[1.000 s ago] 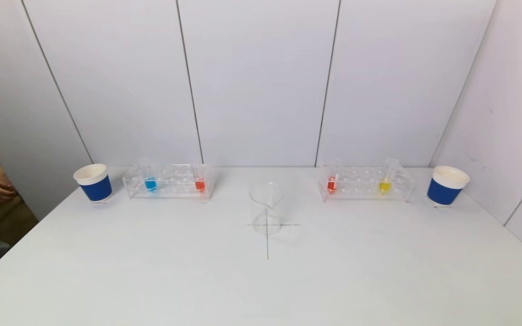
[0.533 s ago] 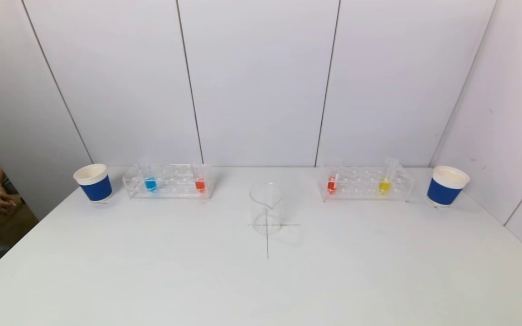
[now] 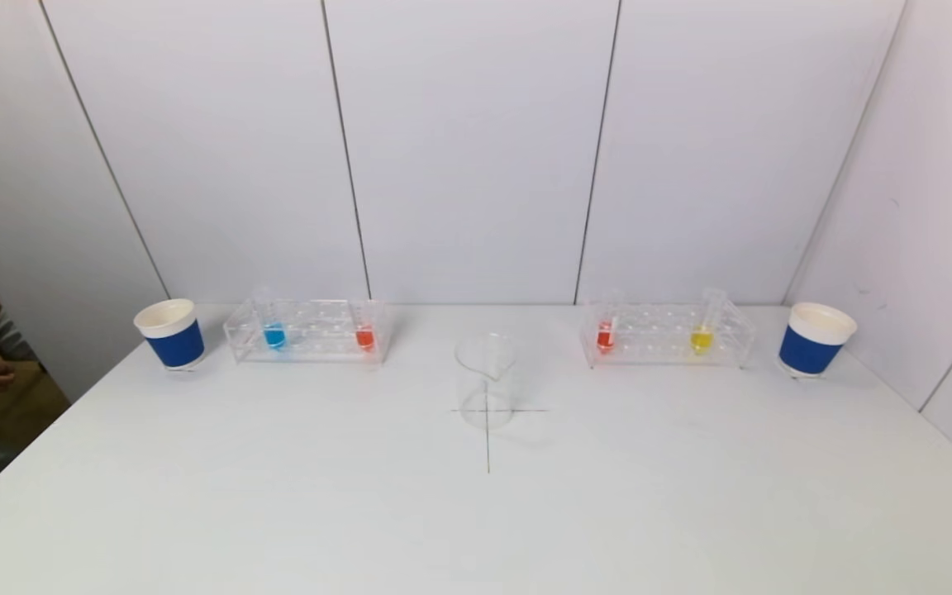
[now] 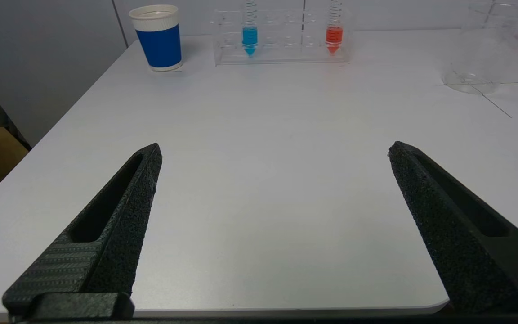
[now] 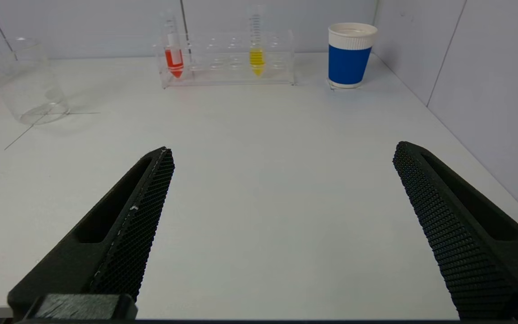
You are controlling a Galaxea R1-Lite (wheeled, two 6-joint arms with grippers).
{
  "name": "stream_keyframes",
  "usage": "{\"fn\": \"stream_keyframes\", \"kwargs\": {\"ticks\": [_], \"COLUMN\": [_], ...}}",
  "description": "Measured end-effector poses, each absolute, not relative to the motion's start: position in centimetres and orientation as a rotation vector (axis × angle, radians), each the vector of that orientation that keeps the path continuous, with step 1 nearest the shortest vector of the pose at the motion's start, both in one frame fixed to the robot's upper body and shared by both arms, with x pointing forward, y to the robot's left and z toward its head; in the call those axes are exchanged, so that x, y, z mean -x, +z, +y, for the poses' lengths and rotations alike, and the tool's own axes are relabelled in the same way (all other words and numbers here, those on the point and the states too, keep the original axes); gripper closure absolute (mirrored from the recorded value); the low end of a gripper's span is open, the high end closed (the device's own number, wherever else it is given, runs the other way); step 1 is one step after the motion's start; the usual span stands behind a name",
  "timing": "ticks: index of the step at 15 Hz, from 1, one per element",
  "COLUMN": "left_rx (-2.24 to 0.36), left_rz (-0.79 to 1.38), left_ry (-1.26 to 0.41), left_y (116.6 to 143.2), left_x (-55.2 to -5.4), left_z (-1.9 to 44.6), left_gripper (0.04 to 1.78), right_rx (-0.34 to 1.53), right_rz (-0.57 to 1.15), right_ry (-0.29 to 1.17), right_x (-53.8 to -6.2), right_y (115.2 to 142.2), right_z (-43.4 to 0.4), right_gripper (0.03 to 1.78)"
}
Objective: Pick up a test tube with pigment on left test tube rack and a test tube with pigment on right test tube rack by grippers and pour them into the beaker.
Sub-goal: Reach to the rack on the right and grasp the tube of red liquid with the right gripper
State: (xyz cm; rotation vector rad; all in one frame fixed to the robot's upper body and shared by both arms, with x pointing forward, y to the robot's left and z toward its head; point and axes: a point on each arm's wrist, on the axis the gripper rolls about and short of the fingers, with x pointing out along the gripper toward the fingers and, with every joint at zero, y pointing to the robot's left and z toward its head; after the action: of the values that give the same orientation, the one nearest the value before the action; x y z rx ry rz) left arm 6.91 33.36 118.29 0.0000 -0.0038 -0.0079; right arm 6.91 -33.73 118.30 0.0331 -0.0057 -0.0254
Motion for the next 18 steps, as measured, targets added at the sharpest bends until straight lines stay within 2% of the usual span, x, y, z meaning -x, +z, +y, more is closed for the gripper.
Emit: {"fn": "stream_keyframes", "kwargs": {"ticks": [13, 18], "left_rx": [0.000, 0.000], "left_rz": [-0.004, -0.004], "left_ry": [-0.008, -0.007], "left_y": [118.3, 118.3], "left_x": [-6.9, -6.9], "left_z": [33.4, 33.4], "left_gripper": [0.06, 0.06], "right_rx": [-0.025, -0.026], "right_rz": [-0.012, -0.076], "right_ry": [-0.029, 0.013], "right_x": [-6.9, -5.7], "right_y": [118.5, 121.4], "right_z": [-33.7, -33.7], "right_gripper": [0.04, 0.04]}}
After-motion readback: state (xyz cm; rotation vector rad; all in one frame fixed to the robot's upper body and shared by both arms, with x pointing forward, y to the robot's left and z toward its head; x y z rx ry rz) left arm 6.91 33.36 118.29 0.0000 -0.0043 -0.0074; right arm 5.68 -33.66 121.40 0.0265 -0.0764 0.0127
